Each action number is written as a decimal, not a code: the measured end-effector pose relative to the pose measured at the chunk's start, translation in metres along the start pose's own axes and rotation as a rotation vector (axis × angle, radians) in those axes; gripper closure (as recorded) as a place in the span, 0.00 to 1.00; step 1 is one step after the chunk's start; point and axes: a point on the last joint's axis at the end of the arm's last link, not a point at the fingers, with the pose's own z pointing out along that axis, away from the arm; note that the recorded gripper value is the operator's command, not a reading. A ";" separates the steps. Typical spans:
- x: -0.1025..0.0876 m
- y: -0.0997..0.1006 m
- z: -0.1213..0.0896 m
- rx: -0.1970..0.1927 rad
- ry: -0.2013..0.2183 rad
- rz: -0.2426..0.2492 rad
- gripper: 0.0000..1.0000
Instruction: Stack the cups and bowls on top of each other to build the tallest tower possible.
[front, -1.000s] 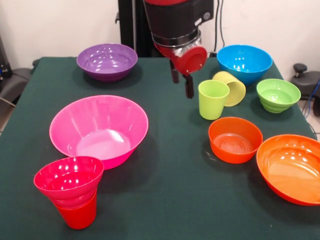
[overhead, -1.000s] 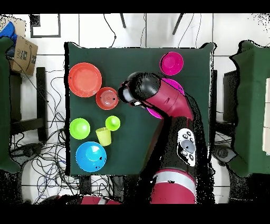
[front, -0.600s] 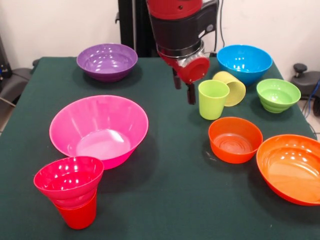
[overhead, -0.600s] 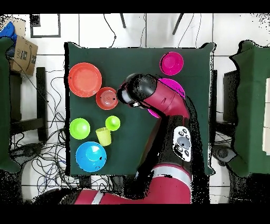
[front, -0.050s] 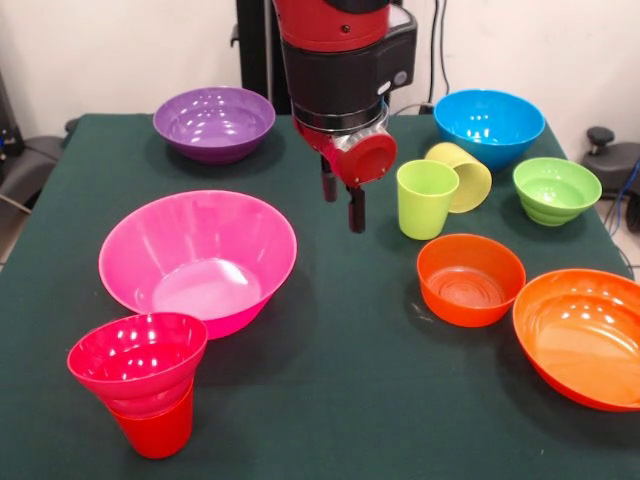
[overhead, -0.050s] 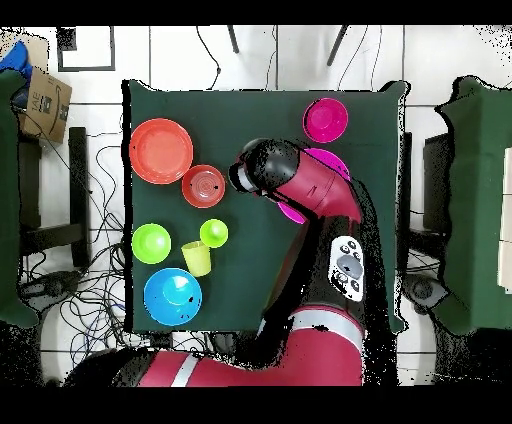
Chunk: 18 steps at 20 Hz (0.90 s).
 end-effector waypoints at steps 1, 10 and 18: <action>0.000 0.000 -0.001 -0.002 -0.001 0.000 0.00; -0.002 0.001 -0.016 -0.017 -0.012 0.002 0.00; -0.036 -0.024 -0.031 0.000 -0.061 -0.006 0.00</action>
